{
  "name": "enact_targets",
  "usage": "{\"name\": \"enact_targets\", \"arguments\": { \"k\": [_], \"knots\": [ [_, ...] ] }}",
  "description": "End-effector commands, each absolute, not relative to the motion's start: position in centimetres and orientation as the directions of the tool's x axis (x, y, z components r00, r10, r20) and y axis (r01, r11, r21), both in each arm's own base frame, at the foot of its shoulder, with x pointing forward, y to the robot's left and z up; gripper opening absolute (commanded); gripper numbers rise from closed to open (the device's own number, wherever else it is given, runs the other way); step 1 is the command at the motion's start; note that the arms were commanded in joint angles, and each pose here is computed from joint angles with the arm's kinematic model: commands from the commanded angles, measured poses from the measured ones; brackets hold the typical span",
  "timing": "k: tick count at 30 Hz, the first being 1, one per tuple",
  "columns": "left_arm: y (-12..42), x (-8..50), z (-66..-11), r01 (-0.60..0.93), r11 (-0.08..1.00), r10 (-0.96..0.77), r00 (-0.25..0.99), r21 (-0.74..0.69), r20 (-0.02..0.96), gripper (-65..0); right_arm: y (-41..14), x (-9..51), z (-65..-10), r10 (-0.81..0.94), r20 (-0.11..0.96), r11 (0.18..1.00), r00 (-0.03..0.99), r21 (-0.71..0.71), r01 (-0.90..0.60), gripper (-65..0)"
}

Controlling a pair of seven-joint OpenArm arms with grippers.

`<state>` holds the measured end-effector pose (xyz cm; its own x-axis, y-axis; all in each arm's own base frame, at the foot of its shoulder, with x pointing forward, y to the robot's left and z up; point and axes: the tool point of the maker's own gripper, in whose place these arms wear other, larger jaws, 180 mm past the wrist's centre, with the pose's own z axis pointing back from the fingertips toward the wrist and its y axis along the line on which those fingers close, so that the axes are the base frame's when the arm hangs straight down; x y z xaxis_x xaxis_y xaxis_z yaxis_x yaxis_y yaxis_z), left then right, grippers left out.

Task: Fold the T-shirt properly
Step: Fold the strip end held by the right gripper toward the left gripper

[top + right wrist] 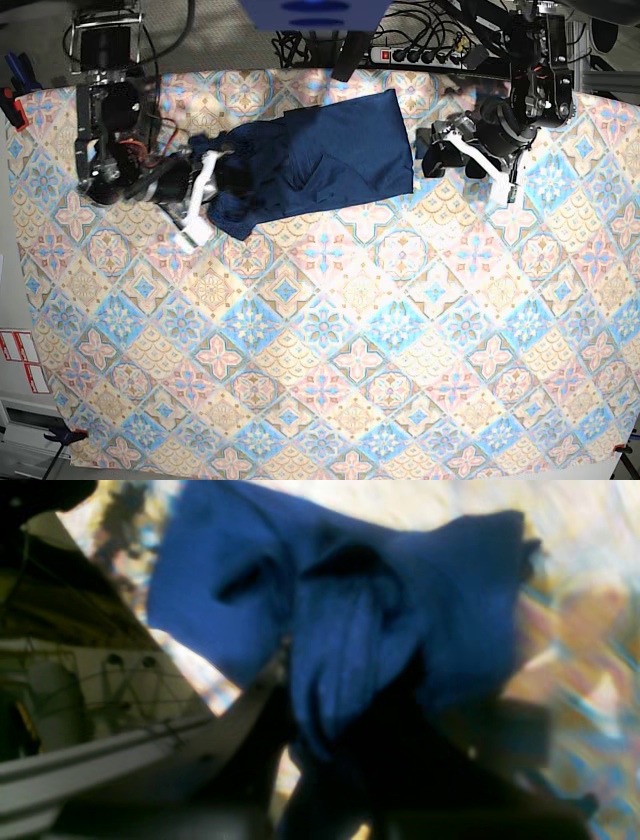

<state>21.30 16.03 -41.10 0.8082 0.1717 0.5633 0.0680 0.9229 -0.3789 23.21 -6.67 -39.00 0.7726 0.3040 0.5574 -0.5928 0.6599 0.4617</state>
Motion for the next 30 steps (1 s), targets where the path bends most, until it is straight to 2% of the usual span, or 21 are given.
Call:
{"name": "enact_targets", "arguments": {
  "k": [1, 7, 15, 30],
  "knots": [
    [16.2, 22.0, -40.1, 0.087, 0.922, 0.17, 0.786, -0.377, 0.595, -18.5, -5.4, 23.4, -37.7, 0.3, 0.601, 0.627, 0.741, 0.462, -0.628, -64.8],
    [16.2, 21.9, -40.2, 0.085, 0.922, 0.17, 0.787, -0.378, 0.593, -18.5, -0.3, 21.5, -36.4, 0.328, 0.636, 0.523, 0.698, 0.494, -0.695, -64.9],
    [16.2, 21.9, -40.3, 0.081, 0.922, 0.173, 0.788, -0.379, 0.591, -18.5, 1.2, 20.8, -36.0, 0.362, 0.649, 0.478, 0.669, 0.487, -0.731, -64.9],
    [16.2, 21.9, -40.4, 0.077, 0.923, 0.175, 0.79, -0.377, 0.588, -18.5, 5.4, 21.9, -34.2, 0.577, 0.68, 0.298, 0.453, 0.341, -0.892, -64.8]
  ]
}}
